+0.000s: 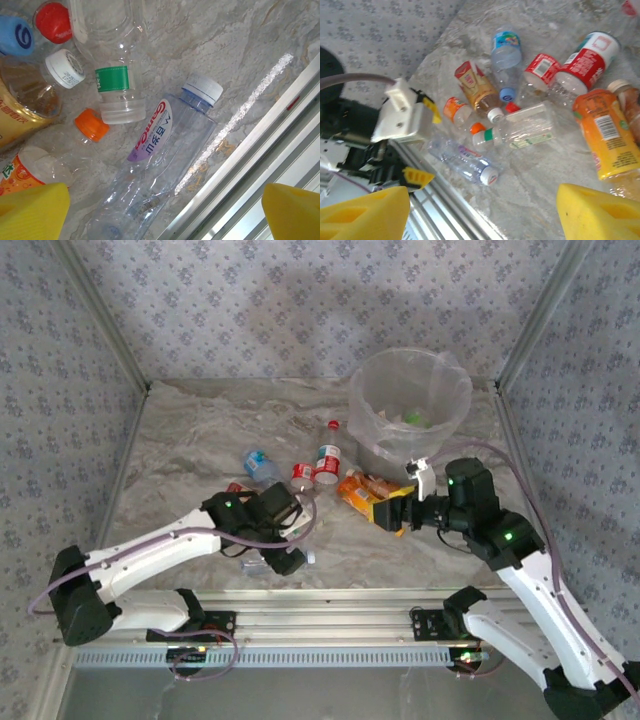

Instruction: Put the plastic bottles in the bin

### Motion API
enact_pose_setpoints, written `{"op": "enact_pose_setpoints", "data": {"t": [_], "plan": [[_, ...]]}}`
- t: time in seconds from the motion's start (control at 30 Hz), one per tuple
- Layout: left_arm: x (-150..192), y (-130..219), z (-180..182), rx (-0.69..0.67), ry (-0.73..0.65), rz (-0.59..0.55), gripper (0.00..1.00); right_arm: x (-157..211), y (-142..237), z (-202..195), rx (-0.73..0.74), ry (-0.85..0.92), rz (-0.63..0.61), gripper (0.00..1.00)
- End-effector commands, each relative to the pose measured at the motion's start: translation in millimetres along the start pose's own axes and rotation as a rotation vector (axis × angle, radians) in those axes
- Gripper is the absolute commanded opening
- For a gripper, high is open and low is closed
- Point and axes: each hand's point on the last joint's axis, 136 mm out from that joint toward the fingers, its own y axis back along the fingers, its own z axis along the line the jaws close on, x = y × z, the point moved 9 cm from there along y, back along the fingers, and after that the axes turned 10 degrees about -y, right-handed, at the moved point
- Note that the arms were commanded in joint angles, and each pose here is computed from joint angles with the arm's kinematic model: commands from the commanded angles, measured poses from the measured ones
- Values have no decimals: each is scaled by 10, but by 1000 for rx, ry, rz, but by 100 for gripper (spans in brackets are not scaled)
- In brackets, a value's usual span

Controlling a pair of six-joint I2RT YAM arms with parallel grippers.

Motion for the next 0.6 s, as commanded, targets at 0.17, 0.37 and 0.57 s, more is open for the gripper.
{"op": "enact_pose_setpoints", "data": {"t": [0.17, 0.37, 0.57], "plan": [[-78, -255, -62, 62, -40, 144, 87, 213, 150, 65, -83, 10, 29, 82], [-93, -412, -62, 49, 20, 220, 85, 260, 183, 66, -95, 8, 21, 82], [-85, -598, -103, 27, 71, 276, 83, 268, 189, 61, -96, 10, 13, 82]]}}
